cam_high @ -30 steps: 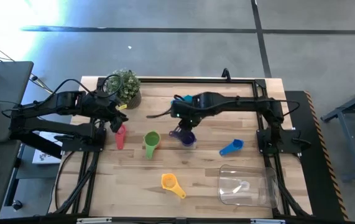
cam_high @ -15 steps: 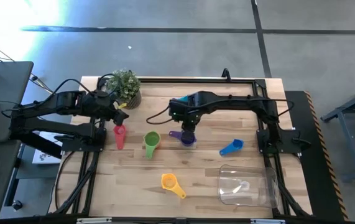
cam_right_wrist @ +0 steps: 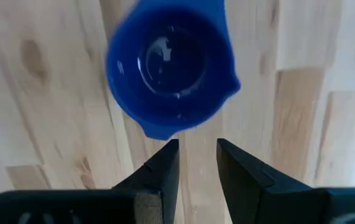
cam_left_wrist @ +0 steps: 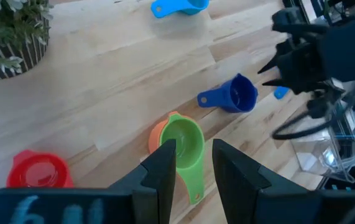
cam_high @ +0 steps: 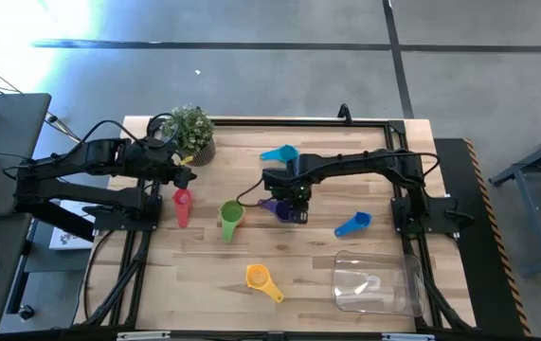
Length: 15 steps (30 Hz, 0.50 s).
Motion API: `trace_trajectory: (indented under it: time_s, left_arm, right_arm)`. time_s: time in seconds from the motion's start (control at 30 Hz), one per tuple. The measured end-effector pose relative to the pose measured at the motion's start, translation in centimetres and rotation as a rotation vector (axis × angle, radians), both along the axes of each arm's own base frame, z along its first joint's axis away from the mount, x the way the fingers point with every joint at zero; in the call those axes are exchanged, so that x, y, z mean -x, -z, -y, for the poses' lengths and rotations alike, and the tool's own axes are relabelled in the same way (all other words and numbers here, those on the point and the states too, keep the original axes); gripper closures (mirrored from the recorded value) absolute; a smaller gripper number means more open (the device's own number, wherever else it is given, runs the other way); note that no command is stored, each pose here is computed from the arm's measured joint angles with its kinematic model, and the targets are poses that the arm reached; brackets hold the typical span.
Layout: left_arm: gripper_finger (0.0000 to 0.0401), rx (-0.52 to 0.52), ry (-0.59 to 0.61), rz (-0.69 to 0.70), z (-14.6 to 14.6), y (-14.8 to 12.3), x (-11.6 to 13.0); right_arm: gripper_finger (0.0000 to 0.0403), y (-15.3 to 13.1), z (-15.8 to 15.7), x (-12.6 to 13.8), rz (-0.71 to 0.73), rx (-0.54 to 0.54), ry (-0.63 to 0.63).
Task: Nest measuring cups in basket
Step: Stack the violet measuring cup on top of the green measuring cup
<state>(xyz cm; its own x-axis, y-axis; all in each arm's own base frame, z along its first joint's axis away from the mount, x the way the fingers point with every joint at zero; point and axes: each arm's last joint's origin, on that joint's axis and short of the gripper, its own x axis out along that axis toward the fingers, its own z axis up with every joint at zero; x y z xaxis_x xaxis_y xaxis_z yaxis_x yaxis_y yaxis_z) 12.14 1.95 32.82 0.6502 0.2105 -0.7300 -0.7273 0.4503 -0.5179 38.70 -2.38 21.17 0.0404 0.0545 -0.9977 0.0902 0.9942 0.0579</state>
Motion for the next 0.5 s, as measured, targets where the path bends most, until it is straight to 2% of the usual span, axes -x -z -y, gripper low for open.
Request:
trace_trajectory:
  time_s: [0.2,0.4,0.5]
  left_arm:
    - [0.0304,-0.020,-0.019,-0.002,-0.1,0.0,0.0]
    - [0.0304,-0.036,-0.036,-0.007,-0.2,0.0,0.0]
    - [0.0304,-0.025,-0.048,-0.008,-0.2,0.1,-0.1]
  right_arm:
    - [0.0303,1.6,0.4,0.6,-0.034,-0.004,0.092]
    - [0.0303,1.4,1.0,1.0,-0.066,-0.011,0.185]
    - [0.0304,1.1,1.2,1.3,-0.081,-0.003,0.271]
